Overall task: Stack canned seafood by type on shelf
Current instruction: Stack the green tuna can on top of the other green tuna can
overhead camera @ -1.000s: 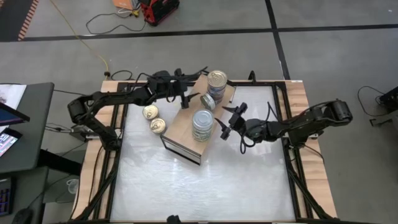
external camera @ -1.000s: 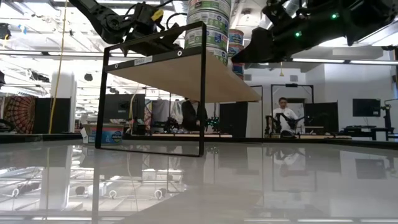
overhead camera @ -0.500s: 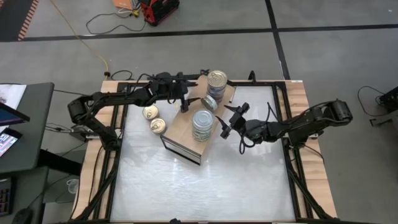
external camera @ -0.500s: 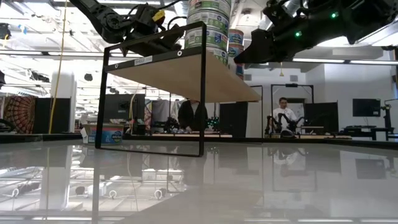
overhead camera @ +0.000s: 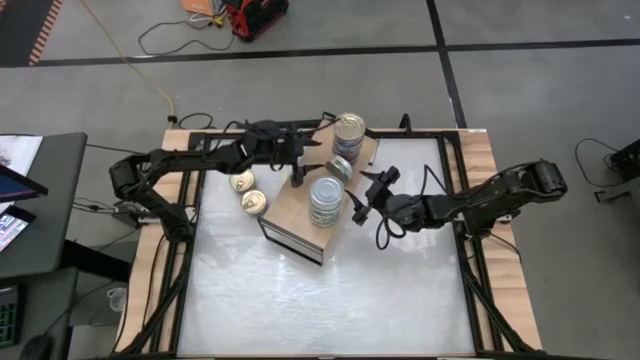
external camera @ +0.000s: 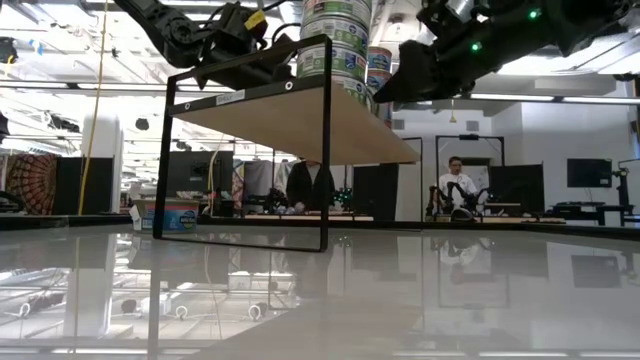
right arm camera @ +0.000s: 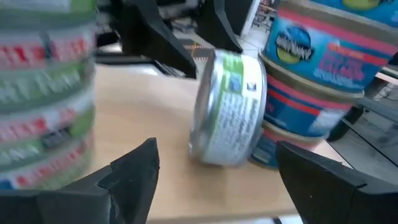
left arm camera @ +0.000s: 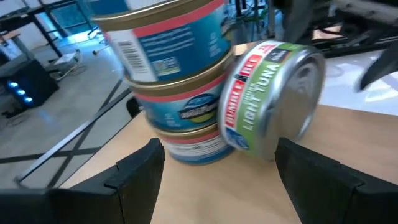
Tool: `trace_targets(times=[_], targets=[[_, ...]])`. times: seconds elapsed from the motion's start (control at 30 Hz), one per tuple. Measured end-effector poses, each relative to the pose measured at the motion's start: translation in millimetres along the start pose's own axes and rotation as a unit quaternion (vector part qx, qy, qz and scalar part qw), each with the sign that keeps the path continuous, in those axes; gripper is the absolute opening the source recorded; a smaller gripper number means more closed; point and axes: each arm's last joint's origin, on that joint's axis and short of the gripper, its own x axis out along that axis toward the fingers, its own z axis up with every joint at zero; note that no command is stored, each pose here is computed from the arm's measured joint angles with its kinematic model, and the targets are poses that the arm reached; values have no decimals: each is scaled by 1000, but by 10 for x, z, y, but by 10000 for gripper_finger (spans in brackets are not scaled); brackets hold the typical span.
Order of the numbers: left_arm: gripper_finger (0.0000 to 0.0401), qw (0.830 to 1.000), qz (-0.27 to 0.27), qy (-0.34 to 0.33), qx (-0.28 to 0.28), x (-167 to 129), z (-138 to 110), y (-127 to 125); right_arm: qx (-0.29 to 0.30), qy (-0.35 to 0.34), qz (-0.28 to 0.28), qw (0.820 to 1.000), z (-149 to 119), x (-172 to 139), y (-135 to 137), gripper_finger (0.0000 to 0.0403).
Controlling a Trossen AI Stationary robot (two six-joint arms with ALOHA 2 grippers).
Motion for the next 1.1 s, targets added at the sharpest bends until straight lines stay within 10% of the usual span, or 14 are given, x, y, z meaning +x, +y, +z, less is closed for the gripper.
trace_targets(times=[1.1], targets=[[295,996,-86,-33,0,5,32,-88,-49,-30,-17,998,-118,392,-11,306]])
